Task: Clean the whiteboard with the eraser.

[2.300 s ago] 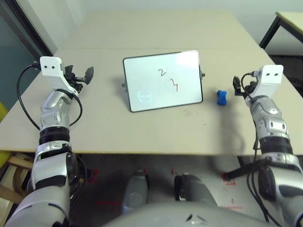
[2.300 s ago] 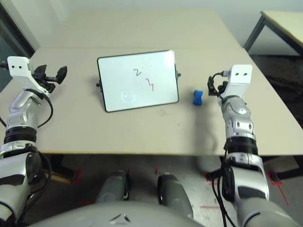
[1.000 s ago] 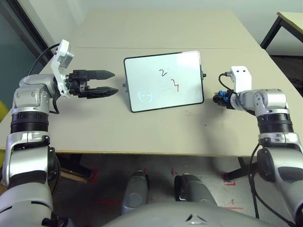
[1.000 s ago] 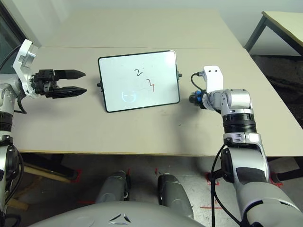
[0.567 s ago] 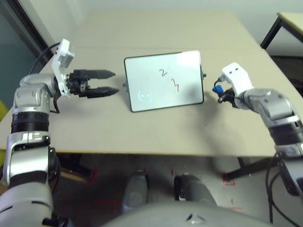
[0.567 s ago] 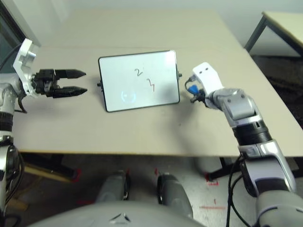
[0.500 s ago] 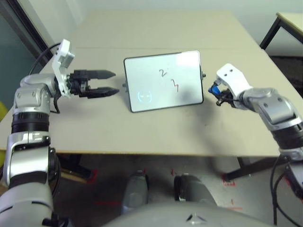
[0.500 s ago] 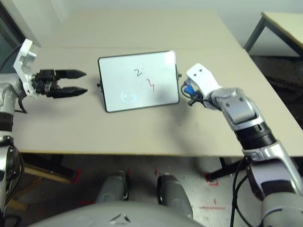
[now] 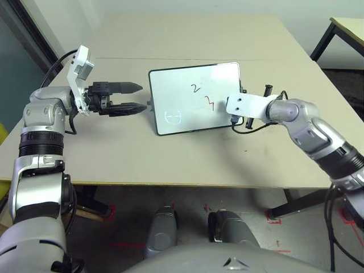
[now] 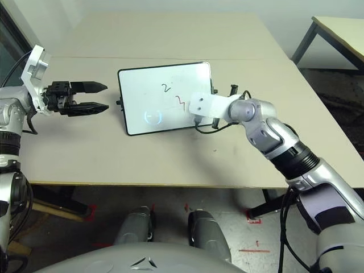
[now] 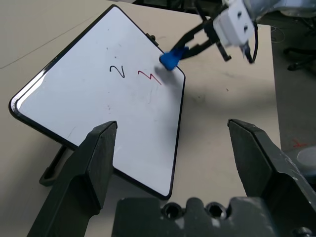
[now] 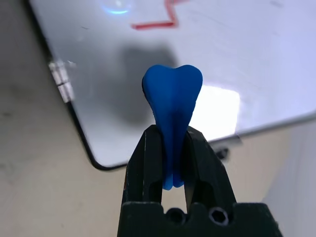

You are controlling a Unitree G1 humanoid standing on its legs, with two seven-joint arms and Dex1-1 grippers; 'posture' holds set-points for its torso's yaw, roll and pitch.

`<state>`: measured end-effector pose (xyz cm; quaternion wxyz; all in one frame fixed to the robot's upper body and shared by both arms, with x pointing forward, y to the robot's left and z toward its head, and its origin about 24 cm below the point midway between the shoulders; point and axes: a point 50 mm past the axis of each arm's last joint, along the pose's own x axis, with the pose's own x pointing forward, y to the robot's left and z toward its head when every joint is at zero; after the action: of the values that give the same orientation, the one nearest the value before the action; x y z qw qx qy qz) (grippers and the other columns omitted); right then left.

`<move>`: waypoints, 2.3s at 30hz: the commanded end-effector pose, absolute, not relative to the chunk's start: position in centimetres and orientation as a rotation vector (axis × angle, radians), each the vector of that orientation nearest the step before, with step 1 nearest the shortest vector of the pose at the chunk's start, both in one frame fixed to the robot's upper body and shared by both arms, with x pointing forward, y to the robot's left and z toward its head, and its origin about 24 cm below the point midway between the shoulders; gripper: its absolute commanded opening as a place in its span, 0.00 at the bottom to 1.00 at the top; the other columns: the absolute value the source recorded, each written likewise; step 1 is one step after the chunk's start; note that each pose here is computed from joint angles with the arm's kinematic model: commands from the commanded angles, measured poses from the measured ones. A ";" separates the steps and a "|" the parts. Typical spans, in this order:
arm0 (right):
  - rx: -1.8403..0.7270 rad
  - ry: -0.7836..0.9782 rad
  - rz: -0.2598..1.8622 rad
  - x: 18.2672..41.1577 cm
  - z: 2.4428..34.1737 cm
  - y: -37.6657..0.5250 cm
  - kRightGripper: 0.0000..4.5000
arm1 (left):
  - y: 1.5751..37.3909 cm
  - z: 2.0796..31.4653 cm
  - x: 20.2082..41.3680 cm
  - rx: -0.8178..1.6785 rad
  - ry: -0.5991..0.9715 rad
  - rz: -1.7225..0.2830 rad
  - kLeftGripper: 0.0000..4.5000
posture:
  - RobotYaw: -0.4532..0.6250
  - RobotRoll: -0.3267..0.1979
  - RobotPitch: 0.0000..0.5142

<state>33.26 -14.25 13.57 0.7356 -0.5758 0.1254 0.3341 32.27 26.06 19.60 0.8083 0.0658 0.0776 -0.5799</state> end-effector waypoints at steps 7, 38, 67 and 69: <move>-1.349 0.274 0.792 33.5 12.8 -13.0 0.08 | 25.8 19.7 32.3 0.154 0.161 -1.240 1.00 | 0.64 0.62 0.04; -1.491 0.265 0.762 34.6 12.3 -13.0 0.08 | 25.3 19.5 32.5 0.141 0.153 -1.247 1.00 | 0.64 0.62 0.05; -1.467 0.131 0.787 36.0 13.6 -8.2 0.08 | 25.4 19.8 32.5 0.149 0.150 -1.244 1.00 | 0.66 0.62 0.03; -1.465 0.123 0.792 36.1 13.6 -7.8 0.08 | 25.4 19.8 32.5 0.149 0.149 -1.243 1.00 | 0.66 0.62 0.03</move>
<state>35.94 -7.94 13.99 0.6786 -0.6433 0.0502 0.3508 32.55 25.45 19.22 0.8091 0.0601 0.0759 -0.5796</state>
